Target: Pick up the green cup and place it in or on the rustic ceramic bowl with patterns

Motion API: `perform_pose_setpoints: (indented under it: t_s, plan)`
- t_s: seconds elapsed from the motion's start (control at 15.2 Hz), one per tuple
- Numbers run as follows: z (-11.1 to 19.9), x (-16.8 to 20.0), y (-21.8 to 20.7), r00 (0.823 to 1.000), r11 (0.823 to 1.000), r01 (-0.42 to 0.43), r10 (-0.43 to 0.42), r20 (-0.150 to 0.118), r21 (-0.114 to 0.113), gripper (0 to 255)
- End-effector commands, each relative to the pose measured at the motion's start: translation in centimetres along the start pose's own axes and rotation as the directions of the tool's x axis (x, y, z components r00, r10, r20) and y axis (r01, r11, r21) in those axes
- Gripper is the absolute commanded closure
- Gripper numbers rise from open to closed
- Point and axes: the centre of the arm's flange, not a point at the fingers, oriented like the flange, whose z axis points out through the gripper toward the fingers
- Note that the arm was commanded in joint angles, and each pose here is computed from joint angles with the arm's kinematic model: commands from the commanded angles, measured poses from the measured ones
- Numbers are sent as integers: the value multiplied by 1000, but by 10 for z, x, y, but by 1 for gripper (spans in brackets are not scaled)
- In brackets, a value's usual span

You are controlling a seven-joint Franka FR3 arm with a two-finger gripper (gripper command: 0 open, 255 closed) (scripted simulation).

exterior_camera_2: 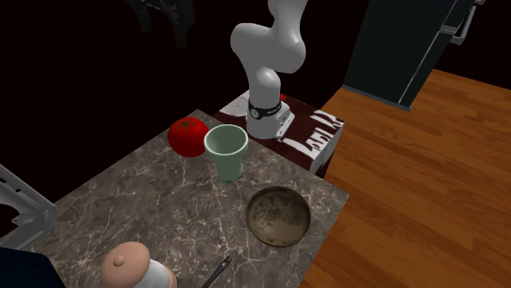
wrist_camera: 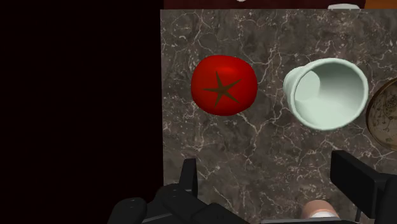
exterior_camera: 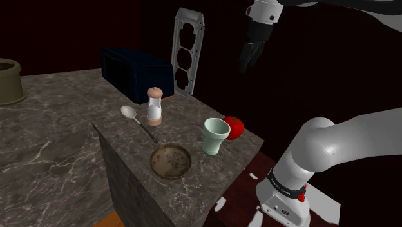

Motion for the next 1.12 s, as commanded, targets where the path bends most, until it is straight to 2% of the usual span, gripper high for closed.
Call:
perform_pose_setpoints:
  t_s: [0.0,1.06]
  plan:
    - [0,0,0,1000,1000,0,0,0,0,0]
    - [144,-4,-160,1000,999,-15,15,3,-36,0]
